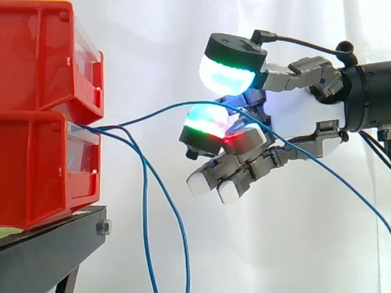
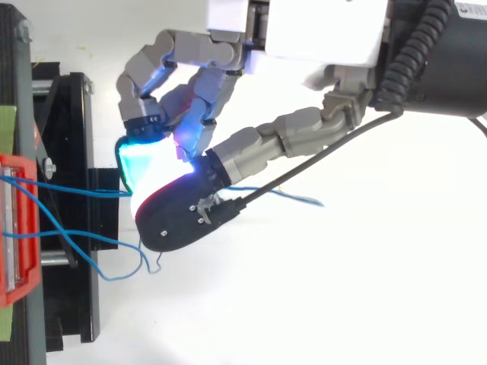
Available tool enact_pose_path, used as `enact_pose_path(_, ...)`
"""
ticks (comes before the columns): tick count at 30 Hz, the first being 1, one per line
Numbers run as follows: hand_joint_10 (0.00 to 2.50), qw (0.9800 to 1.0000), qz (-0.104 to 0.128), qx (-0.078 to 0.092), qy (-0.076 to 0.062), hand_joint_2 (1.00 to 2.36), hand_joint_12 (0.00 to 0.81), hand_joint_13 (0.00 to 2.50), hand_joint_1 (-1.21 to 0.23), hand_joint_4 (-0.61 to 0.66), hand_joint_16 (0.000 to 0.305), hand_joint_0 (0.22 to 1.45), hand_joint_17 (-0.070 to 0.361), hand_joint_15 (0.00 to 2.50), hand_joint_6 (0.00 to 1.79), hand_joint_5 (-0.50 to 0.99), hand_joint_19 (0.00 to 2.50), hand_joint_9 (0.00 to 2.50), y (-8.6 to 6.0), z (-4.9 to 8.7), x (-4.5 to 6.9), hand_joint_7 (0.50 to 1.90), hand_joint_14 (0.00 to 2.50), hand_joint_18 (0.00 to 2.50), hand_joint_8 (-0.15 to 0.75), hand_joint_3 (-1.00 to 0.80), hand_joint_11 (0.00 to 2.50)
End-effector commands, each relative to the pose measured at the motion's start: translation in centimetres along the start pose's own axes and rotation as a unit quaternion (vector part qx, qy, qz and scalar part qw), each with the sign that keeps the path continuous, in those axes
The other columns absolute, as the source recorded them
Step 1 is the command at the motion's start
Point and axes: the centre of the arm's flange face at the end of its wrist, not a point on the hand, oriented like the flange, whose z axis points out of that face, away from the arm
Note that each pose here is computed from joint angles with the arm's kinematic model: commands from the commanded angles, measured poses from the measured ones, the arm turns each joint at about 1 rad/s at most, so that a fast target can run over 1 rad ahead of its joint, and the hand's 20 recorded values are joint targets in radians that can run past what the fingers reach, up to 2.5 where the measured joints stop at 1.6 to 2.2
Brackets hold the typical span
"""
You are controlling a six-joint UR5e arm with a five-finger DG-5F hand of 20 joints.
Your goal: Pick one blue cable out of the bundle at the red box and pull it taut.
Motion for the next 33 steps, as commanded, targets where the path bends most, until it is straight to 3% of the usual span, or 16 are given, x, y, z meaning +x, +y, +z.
enact_pose_path(1, 0.02, 1.0000, 0.000, 0.000, 0.000, 1.00, 0.386, 0.68, -0.67, 0.21, 0.054, 0.52, 0.123, 0.39, 0.89, -0.15, 0.47, 1.12, -0.01, 0.00, 0.01, 1.04, 0.01, 0.67, 0.383, -0.50, 1.17)
enact_pose_path(9, 0.02, 1.0000, 0.000, 0.000, 0.000, 1.00, 0.368, 0.68, -0.83, 0.20, 0.051, 0.59, 0.116, 0.39, 0.89, -0.15, 0.47, 1.11, -0.01, 0.00, 0.01, 1.07, 0.01, 0.66, 0.369, -0.45, 1.17)
enact_pose_path(21, 0.02, 1.0000, 0.000, 0.000, 0.000, 1.02, 0.363, 0.69, -0.79, 0.18, 0.050, 0.61, 0.112, 0.39, 0.90, -0.13, 0.48, 1.16, -0.01, 0.00, 0.01, 1.15, 0.01, 0.68, 0.367, -0.24, 1.19)
enact_pose_path(33, 0.01, 1.0000, 0.000, 0.001, -0.001, 1.01, 0.417, 0.75, -0.84, 0.09, 0.062, 0.61, 0.140, 0.36, 0.89, -0.09, 0.42, 1.24, 0.01, 0.00, 0.08, 1.23, 0.01, 0.79, 0.422, -0.03, 1.16)
